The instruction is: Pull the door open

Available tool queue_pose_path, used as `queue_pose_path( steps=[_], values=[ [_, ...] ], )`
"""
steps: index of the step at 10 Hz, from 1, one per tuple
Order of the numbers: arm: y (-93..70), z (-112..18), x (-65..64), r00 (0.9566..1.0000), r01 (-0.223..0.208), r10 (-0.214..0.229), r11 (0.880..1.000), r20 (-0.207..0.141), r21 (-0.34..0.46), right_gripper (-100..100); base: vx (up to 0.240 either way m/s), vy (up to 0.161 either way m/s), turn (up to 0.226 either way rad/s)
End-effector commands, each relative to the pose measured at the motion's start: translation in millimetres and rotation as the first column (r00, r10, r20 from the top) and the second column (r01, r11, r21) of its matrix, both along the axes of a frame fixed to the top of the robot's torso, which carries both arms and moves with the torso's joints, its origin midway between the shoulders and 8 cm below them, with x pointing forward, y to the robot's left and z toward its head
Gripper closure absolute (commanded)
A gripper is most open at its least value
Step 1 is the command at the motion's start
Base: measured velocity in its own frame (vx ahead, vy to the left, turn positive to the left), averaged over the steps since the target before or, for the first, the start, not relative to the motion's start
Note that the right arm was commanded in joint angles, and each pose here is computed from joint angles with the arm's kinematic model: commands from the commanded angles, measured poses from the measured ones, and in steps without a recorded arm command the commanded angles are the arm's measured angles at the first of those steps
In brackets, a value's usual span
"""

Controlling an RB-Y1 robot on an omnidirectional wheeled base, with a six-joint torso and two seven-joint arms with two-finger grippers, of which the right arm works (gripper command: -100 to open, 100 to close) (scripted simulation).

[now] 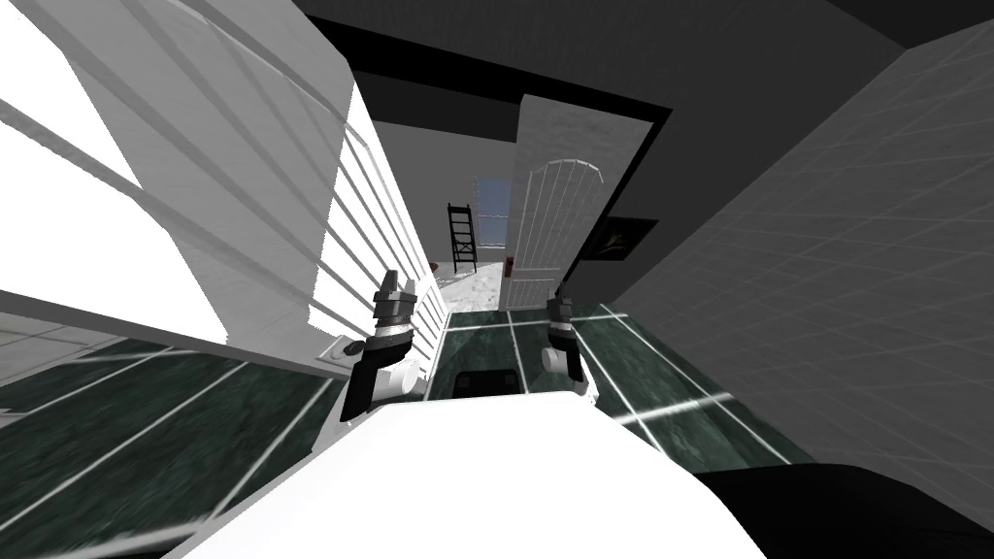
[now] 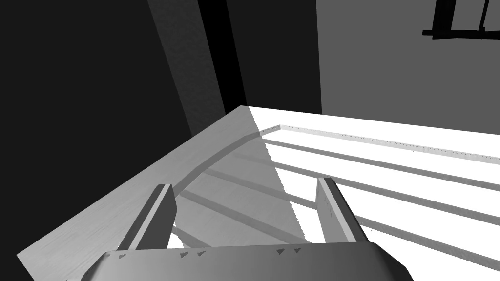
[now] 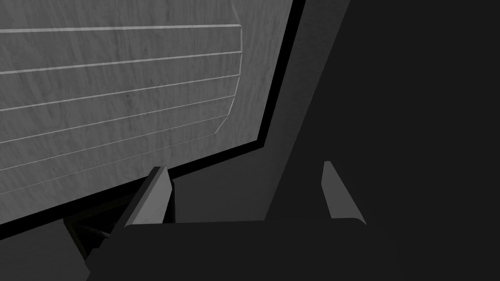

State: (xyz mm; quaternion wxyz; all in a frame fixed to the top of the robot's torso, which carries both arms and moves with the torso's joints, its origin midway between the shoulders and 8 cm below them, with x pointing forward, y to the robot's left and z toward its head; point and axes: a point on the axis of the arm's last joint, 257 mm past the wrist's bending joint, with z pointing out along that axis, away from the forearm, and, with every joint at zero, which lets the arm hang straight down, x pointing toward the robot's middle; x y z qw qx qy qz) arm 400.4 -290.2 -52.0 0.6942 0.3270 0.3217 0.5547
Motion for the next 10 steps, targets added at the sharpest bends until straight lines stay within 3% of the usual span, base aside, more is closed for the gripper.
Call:
queue_pose_path(
  steps=[1, 6, 10],
  values=[
    [1.1, -12.2, 11.8, 0.9995, -0.009, 0.01, 1.0, -0.031, 0.006, -100, 0.087, -0.006, 0.027],
    [2.7, -51.7, 42.1, 0.9915, -0.034, 0.037, 0.999, -0.125, 0.027, -100, 0.103, -0.012, 0.034],
    [4.1, -84.5, 65.2, 0.9777, -0.048, 0.057, 0.998, -0.202, 0.047, -100, 0.093, -0.017, 0.034]
  ],
)
